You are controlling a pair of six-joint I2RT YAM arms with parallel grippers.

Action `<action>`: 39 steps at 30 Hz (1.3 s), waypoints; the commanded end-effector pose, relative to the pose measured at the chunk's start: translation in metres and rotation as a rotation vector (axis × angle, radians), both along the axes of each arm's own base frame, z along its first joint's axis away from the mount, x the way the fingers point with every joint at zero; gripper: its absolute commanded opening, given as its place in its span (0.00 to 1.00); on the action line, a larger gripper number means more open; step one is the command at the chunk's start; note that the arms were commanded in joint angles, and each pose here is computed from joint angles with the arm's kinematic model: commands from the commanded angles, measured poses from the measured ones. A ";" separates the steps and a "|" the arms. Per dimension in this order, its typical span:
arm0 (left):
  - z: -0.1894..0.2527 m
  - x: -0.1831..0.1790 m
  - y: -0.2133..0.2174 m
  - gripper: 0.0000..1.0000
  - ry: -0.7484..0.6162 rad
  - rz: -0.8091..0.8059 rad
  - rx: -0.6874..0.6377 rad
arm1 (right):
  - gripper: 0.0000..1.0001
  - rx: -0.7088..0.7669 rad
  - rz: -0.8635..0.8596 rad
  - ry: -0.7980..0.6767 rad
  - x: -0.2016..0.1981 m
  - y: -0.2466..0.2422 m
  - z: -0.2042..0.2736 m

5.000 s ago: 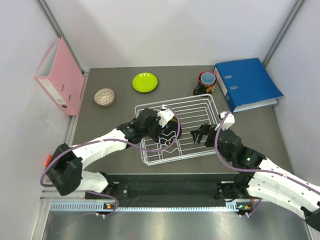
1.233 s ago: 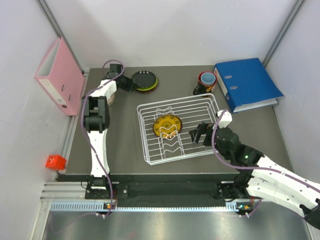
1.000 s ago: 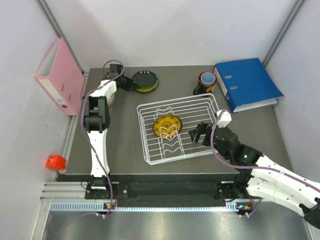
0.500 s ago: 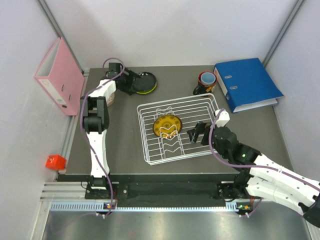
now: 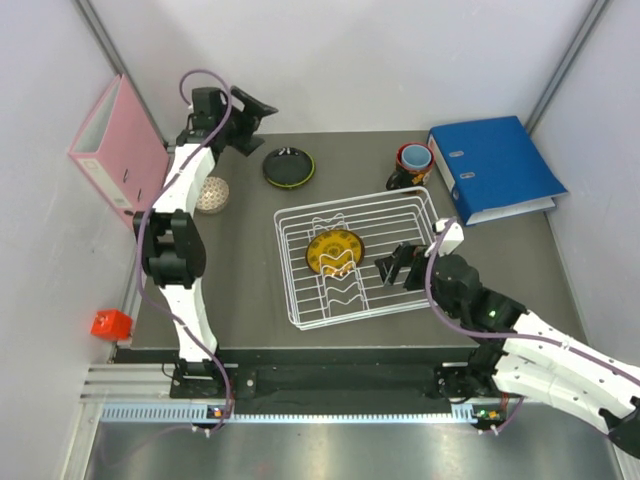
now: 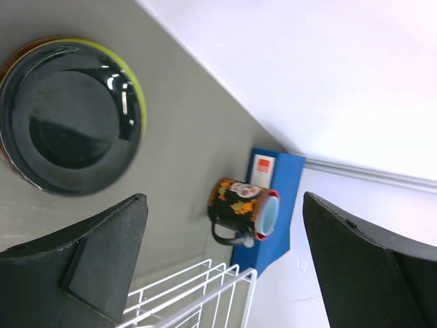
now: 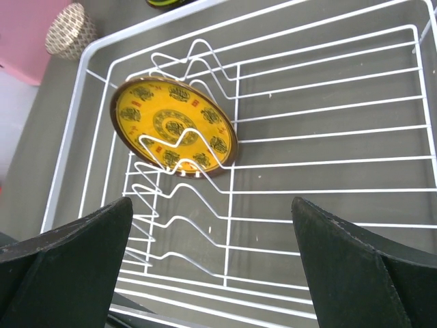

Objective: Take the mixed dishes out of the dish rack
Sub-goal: Place the plate at the center of the board, then pick up the plate from the dish rack.

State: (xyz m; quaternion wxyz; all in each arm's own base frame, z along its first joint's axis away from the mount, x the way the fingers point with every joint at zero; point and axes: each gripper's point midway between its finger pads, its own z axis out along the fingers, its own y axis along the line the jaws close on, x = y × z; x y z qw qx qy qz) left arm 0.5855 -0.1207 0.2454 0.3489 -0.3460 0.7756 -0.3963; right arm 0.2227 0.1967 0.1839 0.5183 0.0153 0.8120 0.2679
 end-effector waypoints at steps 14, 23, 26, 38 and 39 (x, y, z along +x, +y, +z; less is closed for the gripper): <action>0.058 -0.085 -0.073 0.99 -0.303 -0.304 0.538 | 1.00 0.053 -0.025 -0.039 -0.005 -0.013 0.016; 0.045 -0.219 -0.131 0.99 -0.705 -0.688 1.067 | 1.00 0.006 -0.050 -0.079 0.000 -0.021 0.031; 0.037 -0.254 -0.120 0.92 -0.767 -0.769 1.068 | 1.00 0.009 -0.063 -0.087 -0.002 -0.025 0.032; -0.043 -0.299 -0.103 0.70 -0.836 -0.972 1.152 | 1.00 0.020 -0.075 -0.089 -0.003 -0.029 0.036; -0.044 -0.299 -0.104 0.70 -0.843 -0.970 1.148 | 1.00 0.022 -0.077 -0.089 -0.004 -0.030 0.036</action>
